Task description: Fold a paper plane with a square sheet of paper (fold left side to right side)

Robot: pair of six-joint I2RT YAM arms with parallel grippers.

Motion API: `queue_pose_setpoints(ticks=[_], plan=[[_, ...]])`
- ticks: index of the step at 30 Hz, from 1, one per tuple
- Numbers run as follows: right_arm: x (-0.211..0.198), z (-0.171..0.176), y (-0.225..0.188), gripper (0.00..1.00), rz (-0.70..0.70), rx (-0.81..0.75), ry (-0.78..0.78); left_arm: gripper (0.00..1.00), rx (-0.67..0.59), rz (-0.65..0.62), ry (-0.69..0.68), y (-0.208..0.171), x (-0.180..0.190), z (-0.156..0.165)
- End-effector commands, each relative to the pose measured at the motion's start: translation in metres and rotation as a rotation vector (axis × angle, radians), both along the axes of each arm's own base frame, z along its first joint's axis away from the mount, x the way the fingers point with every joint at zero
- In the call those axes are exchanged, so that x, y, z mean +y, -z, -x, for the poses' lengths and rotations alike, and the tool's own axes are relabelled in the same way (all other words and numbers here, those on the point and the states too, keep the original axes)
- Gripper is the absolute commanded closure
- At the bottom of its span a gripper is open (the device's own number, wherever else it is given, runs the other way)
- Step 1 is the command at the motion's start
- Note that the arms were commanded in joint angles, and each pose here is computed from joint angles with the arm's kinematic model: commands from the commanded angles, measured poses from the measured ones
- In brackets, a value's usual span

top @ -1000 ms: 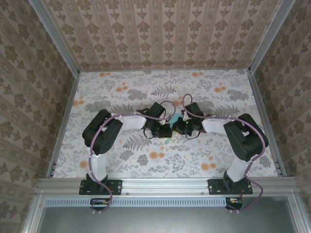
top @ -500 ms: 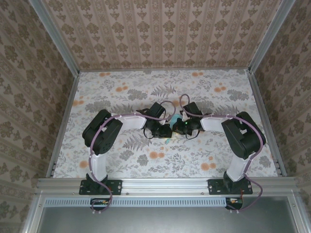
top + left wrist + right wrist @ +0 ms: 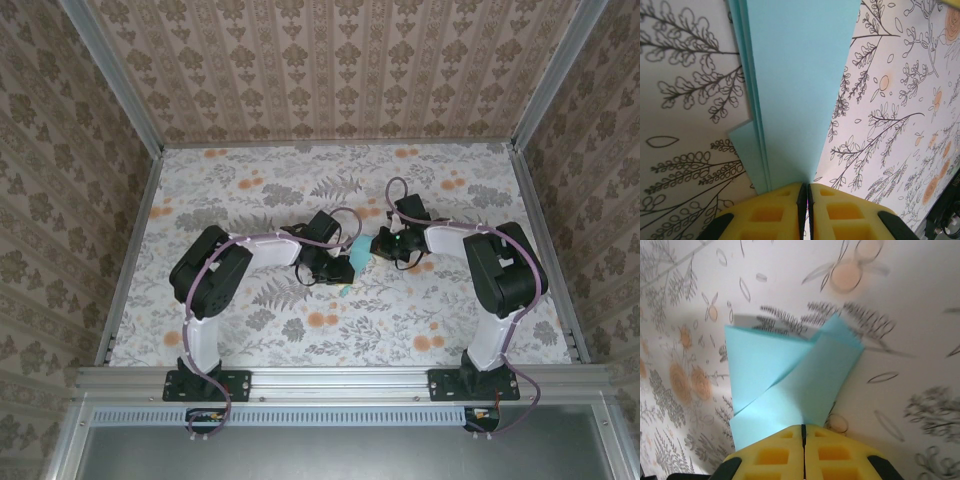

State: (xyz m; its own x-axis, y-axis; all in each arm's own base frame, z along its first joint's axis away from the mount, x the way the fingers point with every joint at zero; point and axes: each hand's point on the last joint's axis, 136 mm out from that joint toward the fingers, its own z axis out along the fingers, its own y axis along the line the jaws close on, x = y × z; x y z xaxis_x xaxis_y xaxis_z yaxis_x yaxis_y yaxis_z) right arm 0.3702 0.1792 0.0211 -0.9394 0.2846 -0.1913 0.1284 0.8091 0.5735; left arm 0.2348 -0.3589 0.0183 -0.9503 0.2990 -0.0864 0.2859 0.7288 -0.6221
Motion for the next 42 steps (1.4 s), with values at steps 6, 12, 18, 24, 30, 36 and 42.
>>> queue_pose_setpoints(ticks=[6,12,18,24,30,36,42], plan=[[0.014,0.0,-0.04,0.92,-0.028,-0.079,-0.034,0.85,0.125,-0.196,0.006,0.044,0.034,0.034],[0.042,0.01,-0.021,0.92,-0.065,-0.036,-0.058,0.86,0.12,-0.19,0.009,0.043,0.033,0.033],[0.038,0.016,0.01,0.92,-0.016,0.045,-0.04,0.85,0.105,-0.162,0.014,0.034,0.026,0.029],[0.029,0.026,0.031,0.92,0.026,0.116,-0.019,0.84,0.059,-0.129,0.026,0.009,0.019,0.021],[0.028,0.031,0.039,0.92,0.02,0.14,-0.019,0.79,-0.008,-0.039,0.035,-0.032,0.01,0.012],[0.028,0.032,0.038,0.92,0.024,0.14,-0.028,0.79,0.053,0.078,0.039,-0.044,-0.001,0.021],[0.027,0.033,0.038,0.92,0.03,0.143,-0.033,0.79,0.114,0.081,0.043,-0.028,-0.001,0.029]])
